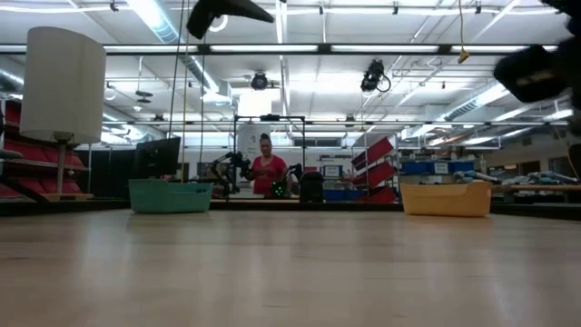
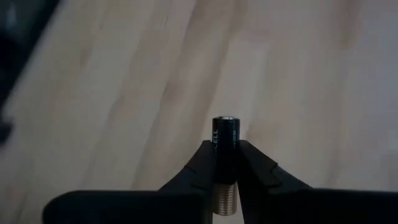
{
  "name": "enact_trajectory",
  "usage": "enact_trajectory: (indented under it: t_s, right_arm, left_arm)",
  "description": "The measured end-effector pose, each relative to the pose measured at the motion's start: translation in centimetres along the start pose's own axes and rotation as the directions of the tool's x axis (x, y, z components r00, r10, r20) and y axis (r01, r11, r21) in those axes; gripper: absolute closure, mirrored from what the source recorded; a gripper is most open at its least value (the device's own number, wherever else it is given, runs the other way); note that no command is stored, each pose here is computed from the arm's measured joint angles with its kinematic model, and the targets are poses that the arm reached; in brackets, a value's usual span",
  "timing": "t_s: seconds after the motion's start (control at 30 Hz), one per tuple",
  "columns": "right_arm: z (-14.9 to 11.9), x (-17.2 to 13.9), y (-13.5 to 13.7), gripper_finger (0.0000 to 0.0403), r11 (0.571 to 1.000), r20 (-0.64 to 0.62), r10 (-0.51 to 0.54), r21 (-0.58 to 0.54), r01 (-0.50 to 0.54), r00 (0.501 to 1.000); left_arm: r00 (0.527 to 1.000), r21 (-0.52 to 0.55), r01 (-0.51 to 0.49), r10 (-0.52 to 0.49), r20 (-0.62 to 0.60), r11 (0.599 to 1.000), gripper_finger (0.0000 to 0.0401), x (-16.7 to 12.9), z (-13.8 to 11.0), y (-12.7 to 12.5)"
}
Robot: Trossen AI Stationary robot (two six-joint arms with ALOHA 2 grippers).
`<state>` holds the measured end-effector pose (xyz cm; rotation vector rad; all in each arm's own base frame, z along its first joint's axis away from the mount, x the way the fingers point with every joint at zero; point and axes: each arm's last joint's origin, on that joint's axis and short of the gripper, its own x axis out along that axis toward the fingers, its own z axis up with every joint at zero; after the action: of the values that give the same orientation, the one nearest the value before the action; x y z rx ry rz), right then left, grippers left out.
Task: Sort batteries
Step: Put the black battery into the blue bin
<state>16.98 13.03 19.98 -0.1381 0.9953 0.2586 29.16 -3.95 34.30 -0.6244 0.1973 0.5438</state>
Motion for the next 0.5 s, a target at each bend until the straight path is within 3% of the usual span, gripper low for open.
enact_trajectory:
  t_s: [0.1,0.23,0.3,0.5]
  right_arm:
    - [1.3,-2.0,-1.4,0.0360,0.997,0.181,-0.032,0.073,0.019,0.983]
    - [3.3,-4.6,-3.4,0.0360,0.984,0.440,-0.092,0.176,0.015,0.893]
    - [4.2,-5.9,-4.5,0.0360,0.973,0.554,-0.130,0.232,-0.003,0.822]
    - [6.5,-9.7,-6.7,0.0360,0.944,0.815,-0.218,0.316,-0.096,0.537]
  left_arm:
    - [0.997,0.045,0.080,-0.079,-0.006,0.996,0.0245,1.5,-1.2,-1.2]
    - [0.967,0.063,0.256,-0.256,-0.008,0.965,0.0245,4.0,-2.7,-2.9]
    - [0.950,0.065,0.310,-0.311,0.008,0.948,0.0245,5.0,-3.3,-3.4]
    - [0.931,0.144,0.351,-0.361,0.057,0.925,0.0245,6.3,-4.3,-4.1]
